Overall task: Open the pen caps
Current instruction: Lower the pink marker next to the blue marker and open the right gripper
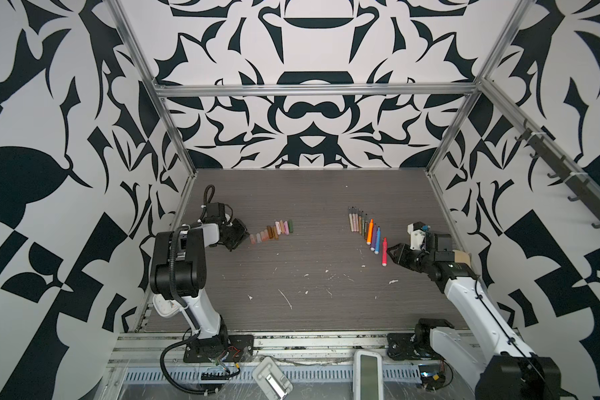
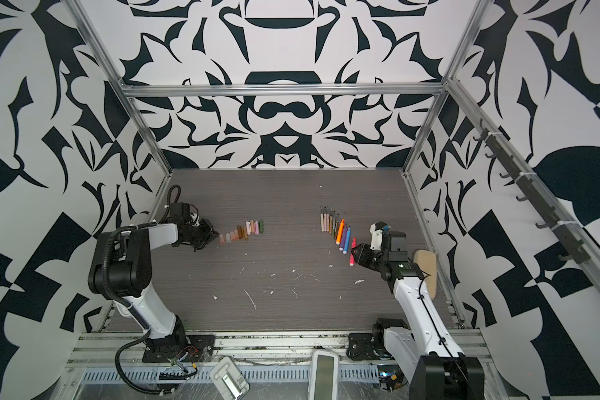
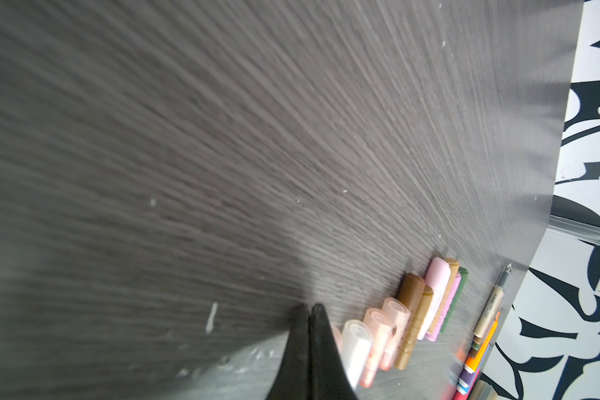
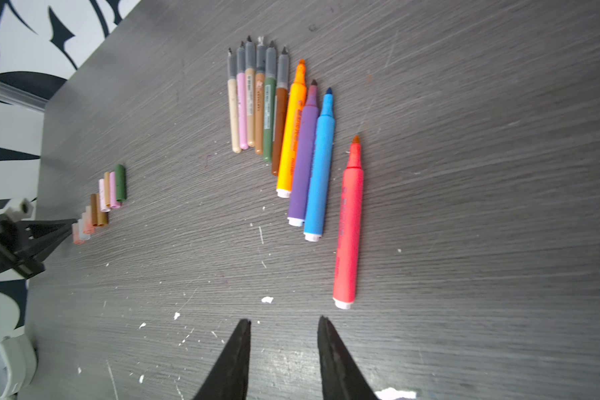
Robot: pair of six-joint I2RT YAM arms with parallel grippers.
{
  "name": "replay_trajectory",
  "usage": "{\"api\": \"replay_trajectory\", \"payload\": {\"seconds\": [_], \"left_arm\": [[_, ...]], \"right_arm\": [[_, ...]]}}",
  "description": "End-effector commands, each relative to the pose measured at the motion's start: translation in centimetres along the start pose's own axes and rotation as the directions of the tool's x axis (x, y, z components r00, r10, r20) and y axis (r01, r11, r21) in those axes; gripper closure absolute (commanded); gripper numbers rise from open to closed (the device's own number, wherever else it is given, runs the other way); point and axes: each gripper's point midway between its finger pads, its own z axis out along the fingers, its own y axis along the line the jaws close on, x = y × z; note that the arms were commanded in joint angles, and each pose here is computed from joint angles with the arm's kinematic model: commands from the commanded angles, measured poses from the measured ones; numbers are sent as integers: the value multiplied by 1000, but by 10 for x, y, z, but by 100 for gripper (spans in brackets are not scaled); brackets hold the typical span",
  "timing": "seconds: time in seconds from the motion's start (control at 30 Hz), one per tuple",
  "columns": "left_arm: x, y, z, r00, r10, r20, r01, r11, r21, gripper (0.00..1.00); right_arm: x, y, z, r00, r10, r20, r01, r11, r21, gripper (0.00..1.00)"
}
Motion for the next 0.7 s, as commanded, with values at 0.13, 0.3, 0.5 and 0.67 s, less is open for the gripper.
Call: {"api": "replay_trajectory", "payload": {"seconds": [0.13,0.3,0.5,0.67], "left_arm": [[28,35,-6,998,-52,-43,47,992,-118,100],[38,31,3,993,-57,-107,48,995,-83,100],[46,27,14,987,-48,-154,37,997,-72,100],[47,25,16,985,-46,-164,36,997,-65,100]], "right_arm": [[3,-35,19,993,88,-78,-73,983,171,65],[9,-43,41,983,143,-119,-123,980,159,79],[8,-53,53,972,196,-129,-174,972,159,100],[11,-63,63,958,247,-146,-223,961,167,100]]}}
